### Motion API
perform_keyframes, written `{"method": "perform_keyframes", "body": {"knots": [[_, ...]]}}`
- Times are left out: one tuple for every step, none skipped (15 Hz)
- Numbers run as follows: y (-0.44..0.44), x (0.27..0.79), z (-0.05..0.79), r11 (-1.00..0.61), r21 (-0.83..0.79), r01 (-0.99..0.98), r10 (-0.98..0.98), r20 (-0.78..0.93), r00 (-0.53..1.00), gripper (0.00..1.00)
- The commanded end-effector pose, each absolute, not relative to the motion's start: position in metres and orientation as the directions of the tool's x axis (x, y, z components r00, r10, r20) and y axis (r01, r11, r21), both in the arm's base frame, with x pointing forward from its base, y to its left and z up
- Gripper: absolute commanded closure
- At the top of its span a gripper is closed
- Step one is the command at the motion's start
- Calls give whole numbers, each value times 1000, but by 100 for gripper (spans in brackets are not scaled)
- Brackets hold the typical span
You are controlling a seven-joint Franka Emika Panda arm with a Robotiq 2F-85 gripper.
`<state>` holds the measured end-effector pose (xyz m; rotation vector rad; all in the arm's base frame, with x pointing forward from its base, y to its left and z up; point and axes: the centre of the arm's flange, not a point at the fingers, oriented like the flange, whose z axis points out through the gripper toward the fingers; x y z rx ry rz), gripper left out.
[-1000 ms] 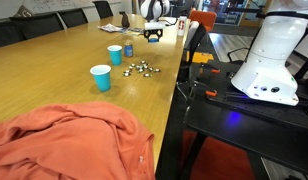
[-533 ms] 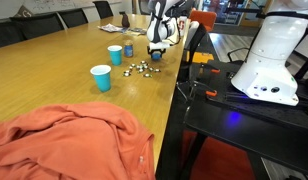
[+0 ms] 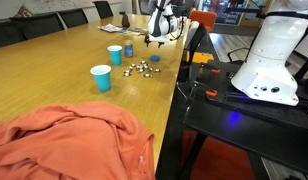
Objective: Take the lid off the jar
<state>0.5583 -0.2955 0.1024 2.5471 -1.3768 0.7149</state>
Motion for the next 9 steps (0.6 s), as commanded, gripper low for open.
{"method": "perform_keyframes", "body": {"knots": [[-296,541,187,-580,-156,-799,-768,433,473,0],[-297,543,202,-582,-171,-795,-774,417,476,0],[-298,544,218,-578,-185,-795,-784,398,477,0],[-300,546,231,-571,-186,-800,-796,362,484,0],[-301,546,242,-568,-192,-800,-803,340,489,0],[-302,547,252,-564,-190,-803,-811,311,496,0],[-303,546,261,-559,-191,-807,-817,292,497,0],[-304,547,268,-553,-185,-813,-823,277,496,0],[-304,546,273,-550,-185,-815,-827,259,499,0]]}}
